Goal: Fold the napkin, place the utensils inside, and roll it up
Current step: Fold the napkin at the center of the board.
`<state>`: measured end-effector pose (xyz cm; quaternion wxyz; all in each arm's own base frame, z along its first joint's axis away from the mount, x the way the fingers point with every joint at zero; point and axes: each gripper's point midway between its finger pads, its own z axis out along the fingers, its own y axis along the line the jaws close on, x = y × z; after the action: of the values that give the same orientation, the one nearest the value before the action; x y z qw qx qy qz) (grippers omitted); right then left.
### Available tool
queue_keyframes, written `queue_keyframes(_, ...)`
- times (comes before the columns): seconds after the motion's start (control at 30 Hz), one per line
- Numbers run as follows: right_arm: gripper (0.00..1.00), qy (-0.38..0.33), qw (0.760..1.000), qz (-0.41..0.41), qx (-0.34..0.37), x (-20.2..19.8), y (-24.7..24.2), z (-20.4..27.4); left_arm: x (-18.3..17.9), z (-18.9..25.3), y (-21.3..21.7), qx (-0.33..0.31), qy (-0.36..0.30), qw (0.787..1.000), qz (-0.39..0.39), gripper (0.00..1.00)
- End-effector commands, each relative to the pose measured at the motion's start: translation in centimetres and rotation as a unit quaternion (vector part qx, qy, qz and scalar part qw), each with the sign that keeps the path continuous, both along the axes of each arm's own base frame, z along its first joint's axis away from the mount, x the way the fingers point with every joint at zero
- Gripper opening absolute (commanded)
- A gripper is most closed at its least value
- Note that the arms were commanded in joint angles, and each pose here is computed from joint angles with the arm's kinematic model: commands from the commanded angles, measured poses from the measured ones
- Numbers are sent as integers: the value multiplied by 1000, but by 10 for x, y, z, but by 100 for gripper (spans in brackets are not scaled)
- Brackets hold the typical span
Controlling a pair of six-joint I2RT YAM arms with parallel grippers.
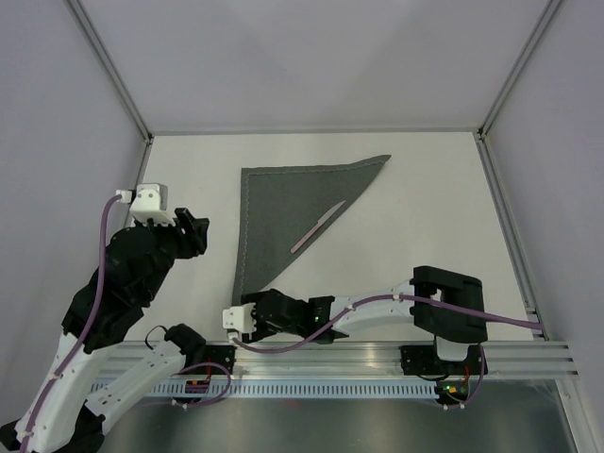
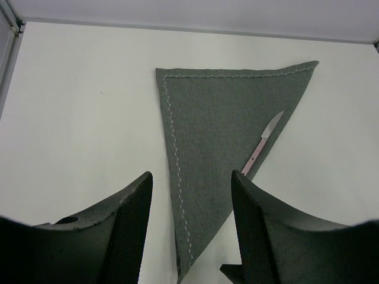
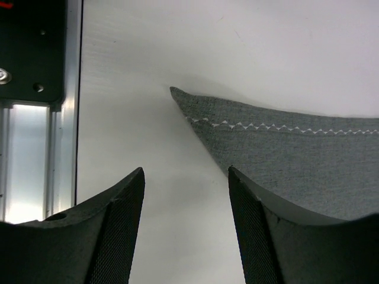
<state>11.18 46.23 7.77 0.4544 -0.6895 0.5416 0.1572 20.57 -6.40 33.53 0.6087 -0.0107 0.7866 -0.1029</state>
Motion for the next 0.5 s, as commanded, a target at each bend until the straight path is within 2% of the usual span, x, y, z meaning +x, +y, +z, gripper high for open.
queue_keyframes(0.0,64,-51,997,9,61,8,26,20,-3,-3,7,-9,2,1000,19,61)
queue_keyframes(0.47,63,-106,993,10,54,4,54,-10,6,-22,5,8,26,999,32,60)
